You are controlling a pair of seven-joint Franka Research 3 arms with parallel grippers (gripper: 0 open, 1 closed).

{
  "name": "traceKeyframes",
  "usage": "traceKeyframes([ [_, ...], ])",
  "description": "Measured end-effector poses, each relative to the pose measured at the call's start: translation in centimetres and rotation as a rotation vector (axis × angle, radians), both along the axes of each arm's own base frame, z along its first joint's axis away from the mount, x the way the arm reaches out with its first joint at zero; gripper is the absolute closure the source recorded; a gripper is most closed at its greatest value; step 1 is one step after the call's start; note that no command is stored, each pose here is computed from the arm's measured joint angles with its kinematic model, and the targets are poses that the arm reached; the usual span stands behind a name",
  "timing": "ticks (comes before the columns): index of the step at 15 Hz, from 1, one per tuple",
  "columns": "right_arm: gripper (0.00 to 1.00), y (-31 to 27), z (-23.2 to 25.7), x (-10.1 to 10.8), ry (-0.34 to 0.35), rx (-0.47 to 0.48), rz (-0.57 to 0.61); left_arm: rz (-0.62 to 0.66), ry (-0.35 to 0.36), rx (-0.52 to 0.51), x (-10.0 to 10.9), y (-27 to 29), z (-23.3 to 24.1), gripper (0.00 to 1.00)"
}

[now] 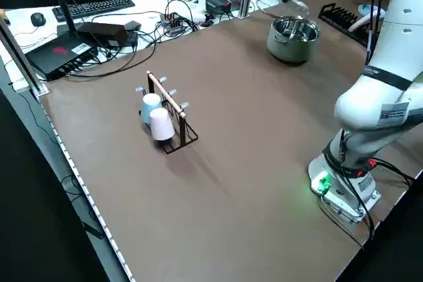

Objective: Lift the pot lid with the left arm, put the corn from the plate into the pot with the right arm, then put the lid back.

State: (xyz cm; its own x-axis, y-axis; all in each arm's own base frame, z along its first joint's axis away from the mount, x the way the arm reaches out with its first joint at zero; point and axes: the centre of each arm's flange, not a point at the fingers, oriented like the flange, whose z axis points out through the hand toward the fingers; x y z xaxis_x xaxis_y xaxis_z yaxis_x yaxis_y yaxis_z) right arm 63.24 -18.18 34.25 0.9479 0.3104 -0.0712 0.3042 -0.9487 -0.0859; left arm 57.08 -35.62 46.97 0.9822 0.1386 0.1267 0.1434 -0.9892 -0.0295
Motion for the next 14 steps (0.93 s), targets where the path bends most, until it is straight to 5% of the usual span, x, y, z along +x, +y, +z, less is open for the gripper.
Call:
traceKeyframes([
  [3, 0.55, 6.1, 3.7, 0.8, 0.043, 0.053, 0.058, -0.013, 0.05, 0.044, 1.3, 4.9, 1.0, 0.5],
  [8, 0.55, 21.4, 6.1, 1.1, 0.105, 0.068, -0.023, -0.025, 0.105, 0.065, 2.8, 9.6, -0.5, 0.5],
  [14, 0.55, 39.9, 7.7, -2.4, 0.131, 0.033, -0.172, -0.086, 0.168, 0.037, 4.5, 16.2, -2.1, 0.5],
])
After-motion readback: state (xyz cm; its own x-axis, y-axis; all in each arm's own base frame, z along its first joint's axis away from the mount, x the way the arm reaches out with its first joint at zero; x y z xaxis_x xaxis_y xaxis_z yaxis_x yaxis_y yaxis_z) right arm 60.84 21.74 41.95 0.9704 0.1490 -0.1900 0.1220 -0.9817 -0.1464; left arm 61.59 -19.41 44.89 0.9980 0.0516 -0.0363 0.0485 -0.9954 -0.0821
